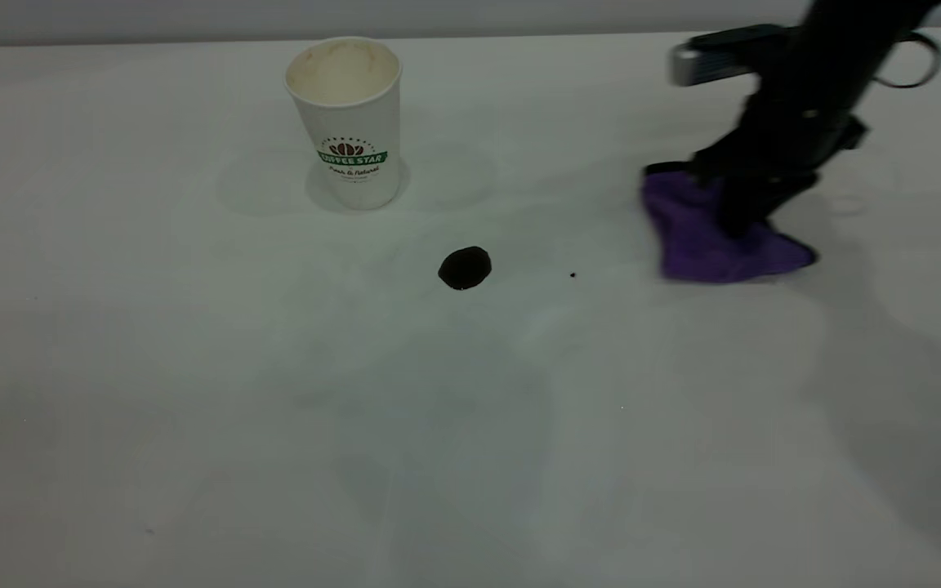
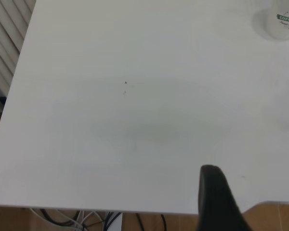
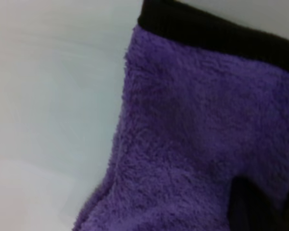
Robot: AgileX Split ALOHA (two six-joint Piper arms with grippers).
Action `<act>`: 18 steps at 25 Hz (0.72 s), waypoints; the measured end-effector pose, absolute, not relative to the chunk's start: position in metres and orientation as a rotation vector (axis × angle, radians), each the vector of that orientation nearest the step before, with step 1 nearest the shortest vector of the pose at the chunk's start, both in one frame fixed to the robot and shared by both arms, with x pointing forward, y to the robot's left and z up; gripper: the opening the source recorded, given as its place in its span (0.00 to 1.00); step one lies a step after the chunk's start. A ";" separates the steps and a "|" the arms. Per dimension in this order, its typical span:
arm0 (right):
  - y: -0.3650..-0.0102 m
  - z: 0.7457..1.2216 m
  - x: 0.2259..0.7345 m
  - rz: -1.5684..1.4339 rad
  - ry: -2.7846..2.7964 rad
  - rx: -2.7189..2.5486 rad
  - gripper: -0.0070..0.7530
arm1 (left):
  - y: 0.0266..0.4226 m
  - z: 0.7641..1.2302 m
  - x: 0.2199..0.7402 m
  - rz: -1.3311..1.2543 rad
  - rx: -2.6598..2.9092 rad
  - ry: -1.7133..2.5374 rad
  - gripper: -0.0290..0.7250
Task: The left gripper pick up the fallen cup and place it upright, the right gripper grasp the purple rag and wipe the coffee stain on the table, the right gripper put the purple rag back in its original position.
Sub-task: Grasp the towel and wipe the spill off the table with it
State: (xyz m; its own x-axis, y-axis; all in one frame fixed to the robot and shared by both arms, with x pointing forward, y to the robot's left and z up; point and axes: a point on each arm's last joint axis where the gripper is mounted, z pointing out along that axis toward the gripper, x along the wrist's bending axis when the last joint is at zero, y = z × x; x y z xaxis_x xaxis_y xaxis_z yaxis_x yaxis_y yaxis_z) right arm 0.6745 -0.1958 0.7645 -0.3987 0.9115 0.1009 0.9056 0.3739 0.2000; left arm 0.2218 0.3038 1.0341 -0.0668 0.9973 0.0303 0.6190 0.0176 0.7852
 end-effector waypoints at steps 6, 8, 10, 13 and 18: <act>-0.117 0.768 0.662 0.394 2.690 1.586 0.07 | 0.304 1.034 0.222 0.876 1.654 1.742 0.64; -0.091 0.769 0.655 0.416 2.714 1.551 0.07 | 0.304 1.034 0.222 0.876 1.654 1.742 0.64; -0.063 0.770 0.645 0.429 2.749 1.506 0.07 | 0.304 1.034 0.222 0.876 1.654 1.742 0.64; -0.028 0.774 0.630 0.450 2.792 1.450 0.07 | 0.304 1.034 0.222 0.876 1.654 1.742 0.64; 0.018 0.784 0.608 0.516 2.829 1.348 0.07 | 0.304 1.034 0.222 0.876 1.654 1.742 0.64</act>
